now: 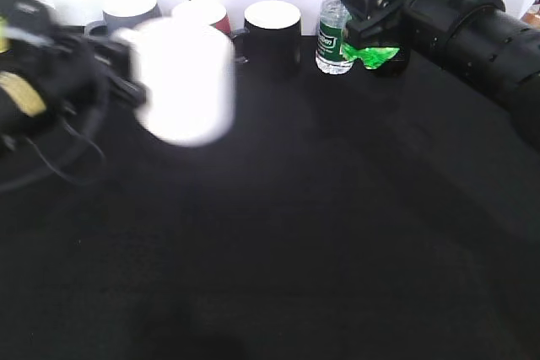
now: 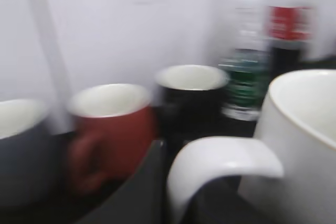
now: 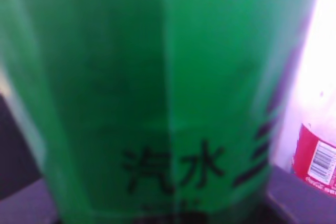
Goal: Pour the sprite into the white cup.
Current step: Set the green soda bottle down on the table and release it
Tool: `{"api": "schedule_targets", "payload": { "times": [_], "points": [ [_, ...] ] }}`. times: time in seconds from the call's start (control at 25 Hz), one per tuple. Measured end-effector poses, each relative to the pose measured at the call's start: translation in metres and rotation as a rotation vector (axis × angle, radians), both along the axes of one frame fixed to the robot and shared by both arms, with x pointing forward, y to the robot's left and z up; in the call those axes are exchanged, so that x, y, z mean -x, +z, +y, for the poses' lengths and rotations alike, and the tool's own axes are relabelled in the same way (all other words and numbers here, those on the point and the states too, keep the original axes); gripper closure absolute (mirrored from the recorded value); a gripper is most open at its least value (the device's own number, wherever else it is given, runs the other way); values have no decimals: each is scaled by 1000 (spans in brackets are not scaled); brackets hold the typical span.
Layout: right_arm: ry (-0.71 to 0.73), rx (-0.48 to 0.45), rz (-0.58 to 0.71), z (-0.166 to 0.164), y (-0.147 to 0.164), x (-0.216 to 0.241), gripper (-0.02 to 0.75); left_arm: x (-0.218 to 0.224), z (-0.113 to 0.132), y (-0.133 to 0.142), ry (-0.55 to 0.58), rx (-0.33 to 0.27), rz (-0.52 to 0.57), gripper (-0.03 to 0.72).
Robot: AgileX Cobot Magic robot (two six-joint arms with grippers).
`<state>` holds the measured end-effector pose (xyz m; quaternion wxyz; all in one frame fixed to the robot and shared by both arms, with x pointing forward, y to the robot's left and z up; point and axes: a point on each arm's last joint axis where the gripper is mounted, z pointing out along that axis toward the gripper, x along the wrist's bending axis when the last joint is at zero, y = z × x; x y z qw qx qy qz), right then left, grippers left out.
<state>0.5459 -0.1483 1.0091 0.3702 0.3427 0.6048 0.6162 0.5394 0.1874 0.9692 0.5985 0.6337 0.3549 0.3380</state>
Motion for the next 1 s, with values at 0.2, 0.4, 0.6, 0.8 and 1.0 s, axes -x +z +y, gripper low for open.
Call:
{"api": "schedule_targets", "payload": {
  "times": [0.2,0.4,0.6,0.8,1.0],
  "points": [
    [0,-7,2,0,0,0,328,-20,90,4,305,27,-45,636],
    [-2,-9,3,0,0,0,328,-19,159,5,566,64,-58,636],
    [-3,-11,2,0,0,0,328,-58,183,-22,642,88,-31,636],
    [-38,-41,15,-3,1,-2,328,-107,191,-57,636,87,-25,636],
    [-42,-44,16,-3,1,-2,328,-149,180,-70,593,83,-46,636]
  ]
}}
